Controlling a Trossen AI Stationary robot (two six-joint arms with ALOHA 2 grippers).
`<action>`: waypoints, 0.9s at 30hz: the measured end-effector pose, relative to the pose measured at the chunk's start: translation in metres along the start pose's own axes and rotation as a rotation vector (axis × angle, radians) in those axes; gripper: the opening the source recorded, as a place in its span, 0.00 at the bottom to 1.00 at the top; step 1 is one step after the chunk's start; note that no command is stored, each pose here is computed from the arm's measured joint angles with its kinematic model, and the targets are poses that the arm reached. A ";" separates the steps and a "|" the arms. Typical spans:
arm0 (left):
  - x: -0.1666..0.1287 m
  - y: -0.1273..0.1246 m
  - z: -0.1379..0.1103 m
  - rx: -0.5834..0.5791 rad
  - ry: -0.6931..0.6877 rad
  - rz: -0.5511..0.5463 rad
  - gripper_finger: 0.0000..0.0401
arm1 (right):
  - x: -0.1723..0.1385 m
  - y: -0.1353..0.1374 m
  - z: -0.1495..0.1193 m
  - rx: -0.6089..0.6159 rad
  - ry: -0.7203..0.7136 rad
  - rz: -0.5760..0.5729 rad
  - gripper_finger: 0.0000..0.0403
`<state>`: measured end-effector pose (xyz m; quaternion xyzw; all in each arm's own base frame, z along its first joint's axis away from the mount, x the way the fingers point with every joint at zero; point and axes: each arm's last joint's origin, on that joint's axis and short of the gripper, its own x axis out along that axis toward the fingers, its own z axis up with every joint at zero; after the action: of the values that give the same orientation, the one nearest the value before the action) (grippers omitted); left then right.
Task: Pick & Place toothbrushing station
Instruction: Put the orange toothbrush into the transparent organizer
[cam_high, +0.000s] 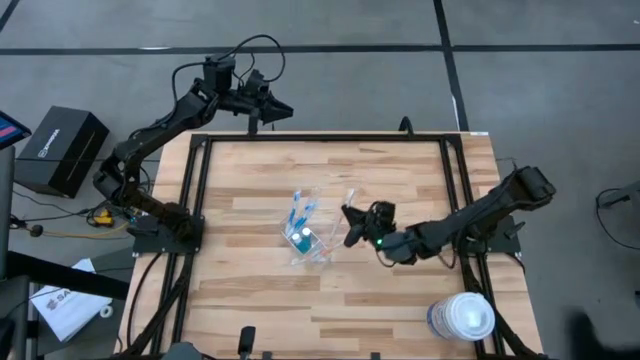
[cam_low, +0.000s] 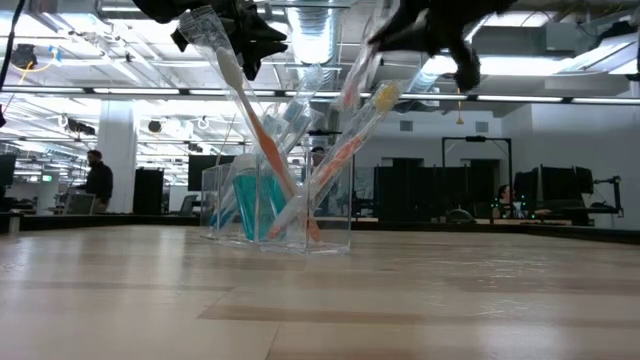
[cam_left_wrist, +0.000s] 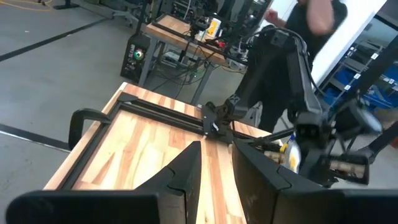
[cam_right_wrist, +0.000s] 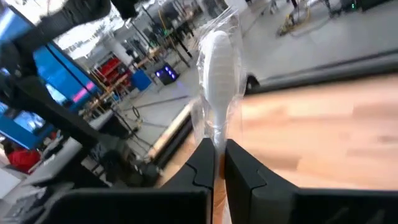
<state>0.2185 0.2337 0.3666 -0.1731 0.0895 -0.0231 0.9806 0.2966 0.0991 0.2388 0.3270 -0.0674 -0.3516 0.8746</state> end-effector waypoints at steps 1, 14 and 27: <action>0.001 0.000 0.000 0.000 0.001 -0.002 0.21 | 0.002 -0.002 -0.007 0.003 0.009 -0.005 0.01; 0.002 -0.001 0.001 0.024 -0.003 0.006 0.21 | 0.023 -0.004 -0.030 -0.040 0.054 0.067 0.01; 0.002 -0.001 0.001 0.053 -0.004 0.009 0.21 | 0.058 -0.014 -0.010 -0.213 0.110 0.159 0.01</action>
<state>0.2203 0.2328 0.3675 -0.1464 0.0876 -0.0207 0.9851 0.3355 0.0588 0.2157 0.2449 -0.0073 -0.2676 0.9318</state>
